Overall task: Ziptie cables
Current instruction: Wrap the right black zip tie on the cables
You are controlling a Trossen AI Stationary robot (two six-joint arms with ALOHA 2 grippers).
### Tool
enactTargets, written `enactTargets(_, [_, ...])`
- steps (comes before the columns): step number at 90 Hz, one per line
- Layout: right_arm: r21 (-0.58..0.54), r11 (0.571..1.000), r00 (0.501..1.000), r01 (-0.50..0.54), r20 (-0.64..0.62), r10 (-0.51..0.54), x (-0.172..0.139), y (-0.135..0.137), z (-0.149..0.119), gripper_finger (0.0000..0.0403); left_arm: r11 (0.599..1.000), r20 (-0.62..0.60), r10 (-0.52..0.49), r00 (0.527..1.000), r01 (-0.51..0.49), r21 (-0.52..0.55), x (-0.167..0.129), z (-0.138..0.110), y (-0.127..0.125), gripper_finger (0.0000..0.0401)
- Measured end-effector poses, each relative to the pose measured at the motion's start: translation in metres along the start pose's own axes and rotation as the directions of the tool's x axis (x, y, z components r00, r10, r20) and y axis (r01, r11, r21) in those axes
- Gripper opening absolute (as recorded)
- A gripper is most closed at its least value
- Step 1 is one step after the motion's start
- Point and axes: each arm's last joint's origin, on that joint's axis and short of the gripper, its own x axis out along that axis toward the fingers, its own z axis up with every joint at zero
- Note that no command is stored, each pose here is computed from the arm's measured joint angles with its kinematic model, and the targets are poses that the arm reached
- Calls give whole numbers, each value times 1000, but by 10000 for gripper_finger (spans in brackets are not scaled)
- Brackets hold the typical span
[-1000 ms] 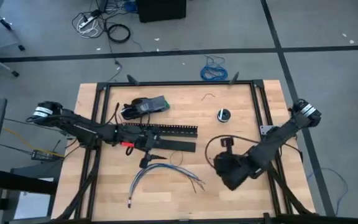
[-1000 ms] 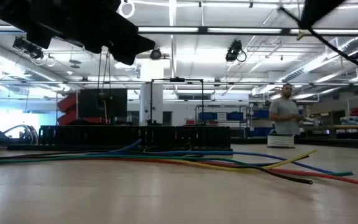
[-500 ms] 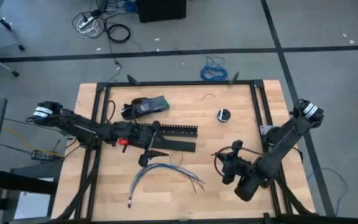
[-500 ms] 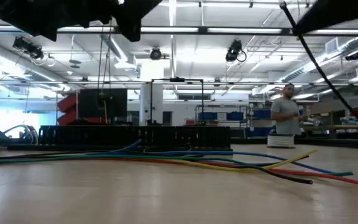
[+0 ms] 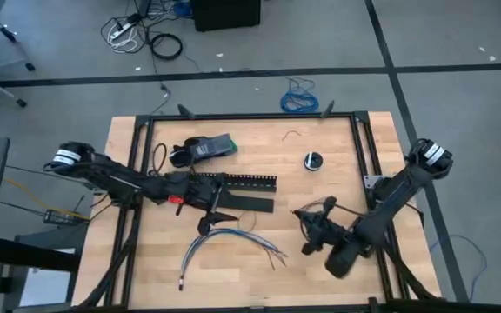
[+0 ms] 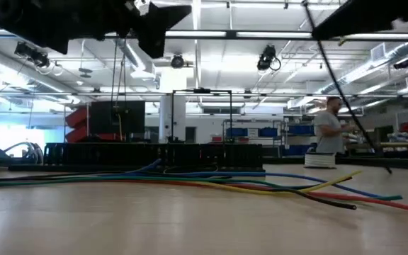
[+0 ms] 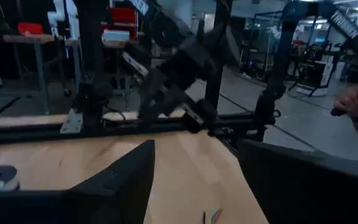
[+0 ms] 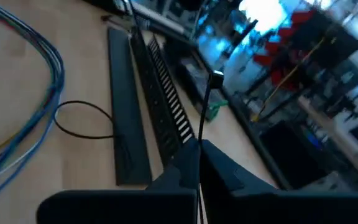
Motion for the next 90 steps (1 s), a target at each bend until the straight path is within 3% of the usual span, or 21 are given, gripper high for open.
enactTargets(13, [7,995,995,-102,-3,102,25,-3,16,0,997,19,-73,997,73,5,6,-9,0,223])
enactTargets(30, [-39,963,947,-267,175,269,49,-12,46,0,990,33,-140,990,140,6,10,-14,-2,223])
enactTargets(50, [-18,956,932,-294,219,290,69,-24,52,0,975,40,-221,975,220,17,9,-13,-4,223])
enactTargets(65, [51,942,912,-332,273,307,84,-36,57,0,984,107,-167,980,158,87,9,-7,-1,223])
enactTargets(90, [35,924,866,-380,364,342,93,-45,64,0,996,130,-33,991,22,82,8,-5,12,223])
